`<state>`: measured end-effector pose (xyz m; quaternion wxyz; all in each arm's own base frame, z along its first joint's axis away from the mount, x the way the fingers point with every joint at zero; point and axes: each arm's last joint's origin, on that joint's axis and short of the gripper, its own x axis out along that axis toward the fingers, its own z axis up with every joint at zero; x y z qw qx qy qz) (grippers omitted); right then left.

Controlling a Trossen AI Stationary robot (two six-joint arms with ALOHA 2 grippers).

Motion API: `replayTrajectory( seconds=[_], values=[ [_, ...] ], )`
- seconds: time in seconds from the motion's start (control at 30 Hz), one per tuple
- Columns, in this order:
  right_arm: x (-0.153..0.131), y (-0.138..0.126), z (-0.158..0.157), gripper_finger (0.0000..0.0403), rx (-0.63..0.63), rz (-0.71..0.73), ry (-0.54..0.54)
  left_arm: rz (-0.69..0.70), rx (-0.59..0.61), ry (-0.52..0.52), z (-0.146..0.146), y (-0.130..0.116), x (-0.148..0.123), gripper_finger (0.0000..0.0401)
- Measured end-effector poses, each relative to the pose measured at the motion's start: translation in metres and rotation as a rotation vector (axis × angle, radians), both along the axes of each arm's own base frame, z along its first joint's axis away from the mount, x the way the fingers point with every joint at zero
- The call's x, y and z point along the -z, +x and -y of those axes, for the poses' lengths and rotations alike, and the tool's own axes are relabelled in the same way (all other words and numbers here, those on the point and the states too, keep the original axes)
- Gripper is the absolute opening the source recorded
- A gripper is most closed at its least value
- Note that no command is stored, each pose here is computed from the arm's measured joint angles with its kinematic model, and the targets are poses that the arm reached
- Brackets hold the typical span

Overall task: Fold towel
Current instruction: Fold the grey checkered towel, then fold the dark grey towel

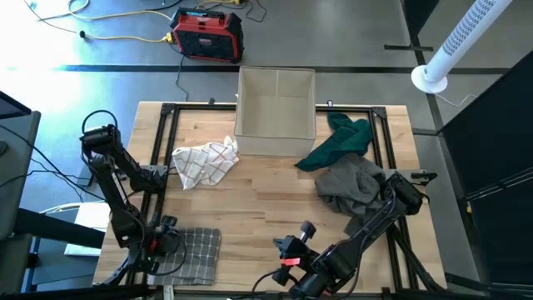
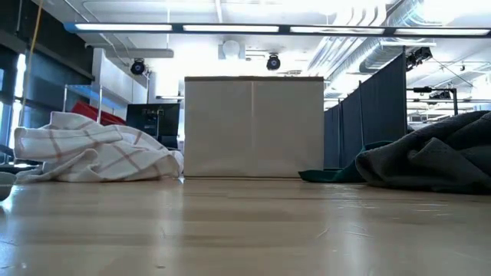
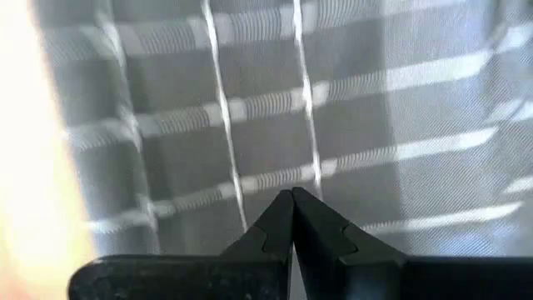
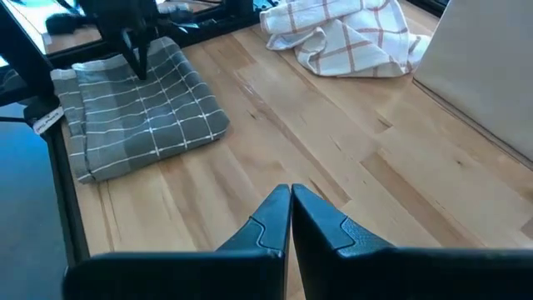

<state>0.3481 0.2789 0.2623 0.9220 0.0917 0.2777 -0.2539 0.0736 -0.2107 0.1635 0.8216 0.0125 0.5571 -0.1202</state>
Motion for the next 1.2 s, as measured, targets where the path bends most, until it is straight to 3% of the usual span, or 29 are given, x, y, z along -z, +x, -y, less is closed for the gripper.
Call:
replayTrajectory(
  seconds=[0.1,0.27,0.6,0.8,1.0,1.2],
  values=[
    [0.0,0.001,0.001,0.0,0.001,-0.004,0.003,0.036,-0.02,0.055,-0.002,0.005,-0.016,0.0],
    [0.001,0.0,0.001,0.0,-0.011,-0.03,0.022,0.186,-0.026,0.05,0.0,0.024,-0.042,0.0],
    [0.014,-0.02,0.024,0.0,0.134,-0.354,0.115,0.51,-0.043,0.193,-0.028,0.09,-0.071,0.0],
    [0.011,-0.044,0.032,0.0,0.21,-0.539,0.029,0.492,0.045,0.174,-0.059,0.132,-0.076,0.0],
    [-0.013,-0.065,0.048,0.0,0.156,-0.458,-0.07,0.49,0.024,0.183,-0.099,0.16,-0.078,0.0],
    [-0.033,-0.109,0.09,0.0,0.185,-0.393,-0.098,0.475,-0.062,0.228,-0.135,0.175,-0.078,0.0]
  ],
)
